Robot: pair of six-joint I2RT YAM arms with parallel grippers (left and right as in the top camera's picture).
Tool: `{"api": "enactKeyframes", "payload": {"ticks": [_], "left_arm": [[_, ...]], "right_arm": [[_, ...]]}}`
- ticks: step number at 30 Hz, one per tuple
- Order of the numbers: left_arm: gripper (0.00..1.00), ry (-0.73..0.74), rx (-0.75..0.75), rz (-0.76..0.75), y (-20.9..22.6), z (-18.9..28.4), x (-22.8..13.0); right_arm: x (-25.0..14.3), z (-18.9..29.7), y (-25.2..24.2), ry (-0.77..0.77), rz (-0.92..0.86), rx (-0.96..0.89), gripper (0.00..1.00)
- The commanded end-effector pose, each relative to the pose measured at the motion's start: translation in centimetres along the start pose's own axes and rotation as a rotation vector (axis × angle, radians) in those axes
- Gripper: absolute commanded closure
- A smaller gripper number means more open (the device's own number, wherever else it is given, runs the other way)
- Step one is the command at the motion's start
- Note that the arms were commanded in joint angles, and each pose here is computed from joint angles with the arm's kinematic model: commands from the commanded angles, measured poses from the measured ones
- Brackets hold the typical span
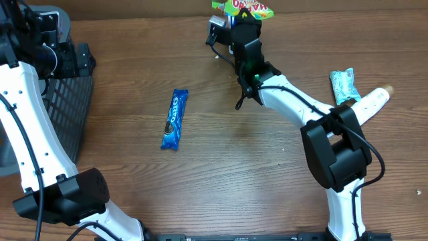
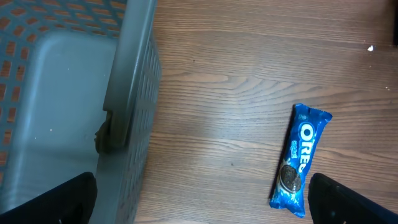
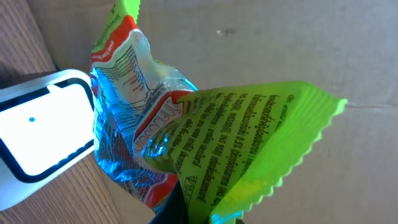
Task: Scan the item barcode
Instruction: 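Hold the green bag under the scanner window with the right gripper, then move the green bag right and drop it beside the tube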
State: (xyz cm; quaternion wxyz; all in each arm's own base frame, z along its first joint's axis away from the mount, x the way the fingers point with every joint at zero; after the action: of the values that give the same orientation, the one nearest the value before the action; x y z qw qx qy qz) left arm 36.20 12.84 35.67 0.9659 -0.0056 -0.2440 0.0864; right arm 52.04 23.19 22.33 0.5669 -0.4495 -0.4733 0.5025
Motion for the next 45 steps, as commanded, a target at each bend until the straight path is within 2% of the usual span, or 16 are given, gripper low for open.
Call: {"api": "enactKeyframes", "payload": {"ticks": [1,24,29,32,35,37,39,42,45], "left_arm": [[0.0,-0.022,-0.011,-0.032,-0.6,0.8,0.0],[0.0,-0.022,-0.011,-0.032,-0.6,0.8,0.0],[0.0,-0.022,-0.011,-0.032,-0.6,0.8,0.0],[0.0,-0.022,-0.011,-0.032,-0.6,0.8,0.0],[0.01,-0.021,-0.011,-0.032,-0.6,0.8,0.0],[0.0,-0.022,-0.011,-0.032,-0.6,0.8,0.0],[0.0,-0.022,-0.011,-0.032,-0.6,0.8,0.0],[0.0,-0.021,-0.011,-0.032,-0.6,0.8,0.0],[0.0,-0.022,-0.011,-0.032,-0.6,0.8,0.0]], "right_arm": [[-0.1,0.2,-2.6,0.016,-0.009,-0.063,0.96],[0.7,1.0,-3.3,0.019,-0.021,-0.084,0.96],[1.5,3.0,-5.8,-0.009,-0.192,-0.101,0.96],[2.2,5.4,-7.3,-0.031,-0.305,-0.038,0.96],[2.6,8.7,-9.0,-0.059,-0.478,0.054,0.96],[2.4,11.6,-9.8,-0.116,-0.639,0.207,0.96],[2.5,14.5,-9.7,-0.202,-0.792,0.435,0.96],[2.0,18.2,-9.5,-0.33,-0.928,0.8,0.96],[0.0,20.2,-9.6,-0.356,-1.057,1.059,0.96]]}}
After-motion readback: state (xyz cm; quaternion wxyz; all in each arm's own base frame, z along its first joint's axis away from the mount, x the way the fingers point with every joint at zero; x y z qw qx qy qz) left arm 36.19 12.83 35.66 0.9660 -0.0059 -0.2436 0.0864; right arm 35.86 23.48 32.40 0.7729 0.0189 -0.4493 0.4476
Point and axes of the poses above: each gripper's point midway between its finger pads, its own z axis back along the fingers, its own y axis along the line the jaws close on, x = y × z, the point moved 7 cm from there along z, back along the fingers, and after that the axes turned 3 degrees about z, right-handed, at the moved point
